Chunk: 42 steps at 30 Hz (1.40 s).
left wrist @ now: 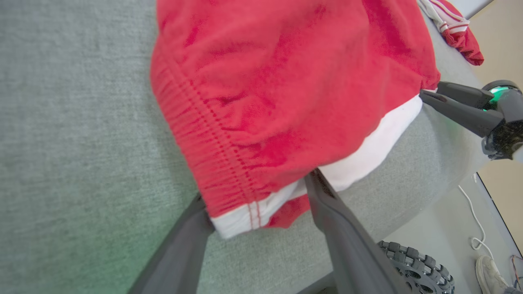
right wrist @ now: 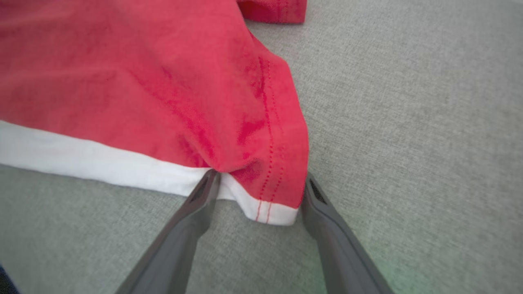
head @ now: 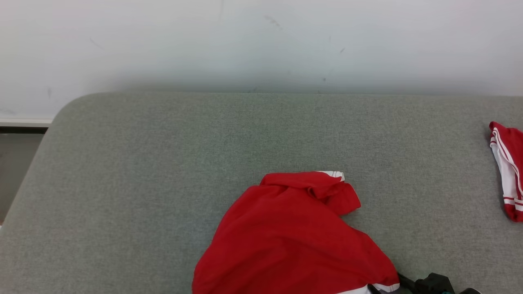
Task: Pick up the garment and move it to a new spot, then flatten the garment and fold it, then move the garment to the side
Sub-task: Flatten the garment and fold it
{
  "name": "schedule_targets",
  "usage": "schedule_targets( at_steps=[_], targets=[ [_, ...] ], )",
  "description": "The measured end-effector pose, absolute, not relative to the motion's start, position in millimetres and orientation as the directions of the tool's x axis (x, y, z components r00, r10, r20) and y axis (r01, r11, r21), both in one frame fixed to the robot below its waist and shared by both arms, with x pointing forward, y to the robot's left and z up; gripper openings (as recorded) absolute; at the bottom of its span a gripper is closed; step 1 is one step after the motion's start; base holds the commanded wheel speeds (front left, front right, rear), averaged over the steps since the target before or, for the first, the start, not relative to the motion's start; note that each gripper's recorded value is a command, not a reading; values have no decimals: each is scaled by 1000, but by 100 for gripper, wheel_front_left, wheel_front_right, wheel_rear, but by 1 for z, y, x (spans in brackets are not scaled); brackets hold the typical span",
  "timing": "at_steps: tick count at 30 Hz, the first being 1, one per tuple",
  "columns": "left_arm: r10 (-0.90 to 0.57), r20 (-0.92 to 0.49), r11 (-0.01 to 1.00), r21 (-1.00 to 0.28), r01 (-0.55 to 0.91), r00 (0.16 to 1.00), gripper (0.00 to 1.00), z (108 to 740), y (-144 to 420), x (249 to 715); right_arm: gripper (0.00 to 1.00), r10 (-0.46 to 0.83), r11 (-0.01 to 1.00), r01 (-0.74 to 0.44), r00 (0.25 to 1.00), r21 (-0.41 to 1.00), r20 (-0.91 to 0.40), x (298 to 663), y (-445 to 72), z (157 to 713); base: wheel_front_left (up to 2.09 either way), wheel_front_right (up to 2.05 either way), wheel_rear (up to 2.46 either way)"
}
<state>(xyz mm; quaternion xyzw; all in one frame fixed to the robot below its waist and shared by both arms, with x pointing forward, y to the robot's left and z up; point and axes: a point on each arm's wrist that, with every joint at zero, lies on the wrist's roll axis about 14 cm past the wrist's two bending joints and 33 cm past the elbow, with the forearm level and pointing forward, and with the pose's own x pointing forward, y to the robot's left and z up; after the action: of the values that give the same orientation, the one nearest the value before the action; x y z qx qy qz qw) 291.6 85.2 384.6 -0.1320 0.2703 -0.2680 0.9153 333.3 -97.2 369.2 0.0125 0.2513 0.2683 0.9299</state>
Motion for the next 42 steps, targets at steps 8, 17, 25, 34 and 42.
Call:
schedule_targets(
  at_steps=[8,17,25,34,42],
  targets=[
    [-594,-434,799,-416,434,678,0,386,76,288,0,545,834,-507,693,218,-472,332,-83,371,0,0,0],
    [-674,-223,685,-546,483,704,0,463,58,303,0,552,812,-440,793,383,-260,357,-95,444,0,0,0],
    [-789,43,485,-569,664,613,0,578,36,297,0,517,754,-476,855,453,37,356,-128,548,0,0,0],
    [-877,255,228,-525,820,407,0,683,11,263,0,418,766,-551,818,330,396,324,-180,679,0,0,0],
    [-888,314,158,-477,865,335,0,732,7,273,0,381,796,-554,772,244,509,306,-203,737,0,0,0]
  ],
)
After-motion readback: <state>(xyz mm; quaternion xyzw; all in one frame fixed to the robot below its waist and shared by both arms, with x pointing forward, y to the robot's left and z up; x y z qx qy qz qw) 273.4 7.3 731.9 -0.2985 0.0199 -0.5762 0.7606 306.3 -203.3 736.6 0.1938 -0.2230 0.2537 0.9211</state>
